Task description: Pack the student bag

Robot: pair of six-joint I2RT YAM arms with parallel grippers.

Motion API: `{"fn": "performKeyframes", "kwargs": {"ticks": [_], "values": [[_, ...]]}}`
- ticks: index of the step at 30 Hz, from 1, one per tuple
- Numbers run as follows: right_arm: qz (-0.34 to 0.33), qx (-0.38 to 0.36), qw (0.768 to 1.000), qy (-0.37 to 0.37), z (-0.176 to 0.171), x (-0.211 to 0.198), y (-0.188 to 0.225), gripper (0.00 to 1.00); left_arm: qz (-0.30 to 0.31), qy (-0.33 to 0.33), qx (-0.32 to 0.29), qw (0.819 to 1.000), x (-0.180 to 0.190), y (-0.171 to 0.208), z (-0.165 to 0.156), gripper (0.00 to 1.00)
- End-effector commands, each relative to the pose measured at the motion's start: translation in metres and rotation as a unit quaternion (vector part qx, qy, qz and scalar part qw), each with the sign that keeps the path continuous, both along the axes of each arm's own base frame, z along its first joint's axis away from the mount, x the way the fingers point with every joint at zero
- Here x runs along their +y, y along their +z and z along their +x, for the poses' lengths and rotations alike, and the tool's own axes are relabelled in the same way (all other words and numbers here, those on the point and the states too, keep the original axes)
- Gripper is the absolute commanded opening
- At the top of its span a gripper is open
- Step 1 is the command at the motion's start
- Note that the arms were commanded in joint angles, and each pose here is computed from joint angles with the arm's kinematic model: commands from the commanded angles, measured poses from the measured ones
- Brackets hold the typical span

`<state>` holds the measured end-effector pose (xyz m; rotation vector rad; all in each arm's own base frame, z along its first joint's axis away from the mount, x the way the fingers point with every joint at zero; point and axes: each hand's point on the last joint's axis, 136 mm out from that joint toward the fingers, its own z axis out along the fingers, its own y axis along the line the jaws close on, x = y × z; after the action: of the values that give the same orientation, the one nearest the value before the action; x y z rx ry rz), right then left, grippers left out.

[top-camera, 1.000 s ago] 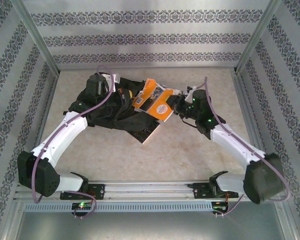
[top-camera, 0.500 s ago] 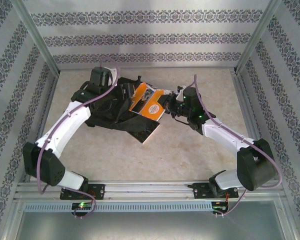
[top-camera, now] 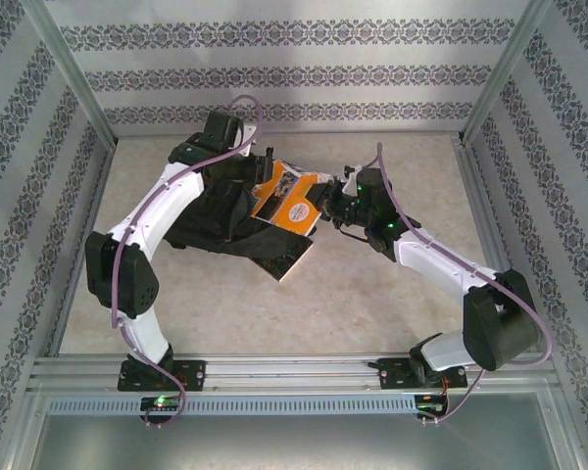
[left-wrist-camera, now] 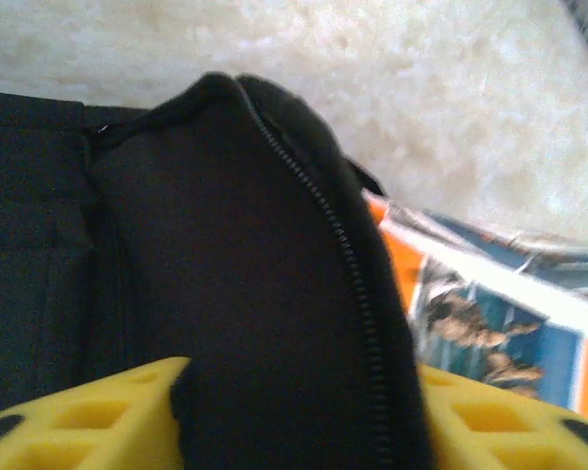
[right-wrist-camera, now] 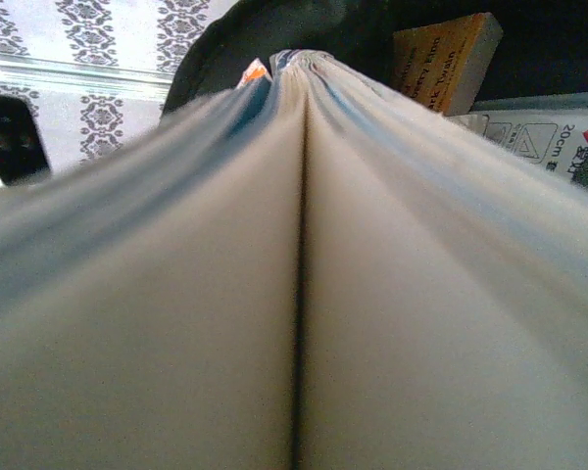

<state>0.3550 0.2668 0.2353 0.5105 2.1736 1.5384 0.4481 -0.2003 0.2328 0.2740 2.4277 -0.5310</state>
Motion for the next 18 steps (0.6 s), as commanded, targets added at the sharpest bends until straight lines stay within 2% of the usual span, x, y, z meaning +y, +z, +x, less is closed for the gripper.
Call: {"fn": "performKeyframes", "kwargs": {"ticks": [1, 3, 4, 10, 18], "values": [[0.027, -0.065, 0.997, 0.026, 0.000, 0.013, 0.042, 0.00, 0.021, -0.018, 0.011, 1.000, 0.001, -0.005, -0.005, 0.36], [0.024, -0.066, 0.997, 0.027, -0.001, 0.013, 0.041, 0.00, 0.019, -0.008, 0.009, 1.000, 0.002, -0.004, -0.003, 0.09], [0.020, -0.069, 0.997, 0.028, -0.002, 0.012, 0.043, 0.00, 0.018, 0.001, 0.000, 1.000, 0.005, 0.001, -0.001, 0.00], [-0.040, -0.062, 0.997, 0.016, -0.014, -0.004, 0.018, 0.00, 0.013, 0.046, -0.102, 0.994, 0.028, 0.063, -0.013, 0.00], [-0.071, -0.032, 0.997, 0.016, -0.018, -0.009, -0.022, 0.00, 0.011, 0.059, -0.141, 0.988, 0.043, 0.103, -0.036, 0.00]]}}
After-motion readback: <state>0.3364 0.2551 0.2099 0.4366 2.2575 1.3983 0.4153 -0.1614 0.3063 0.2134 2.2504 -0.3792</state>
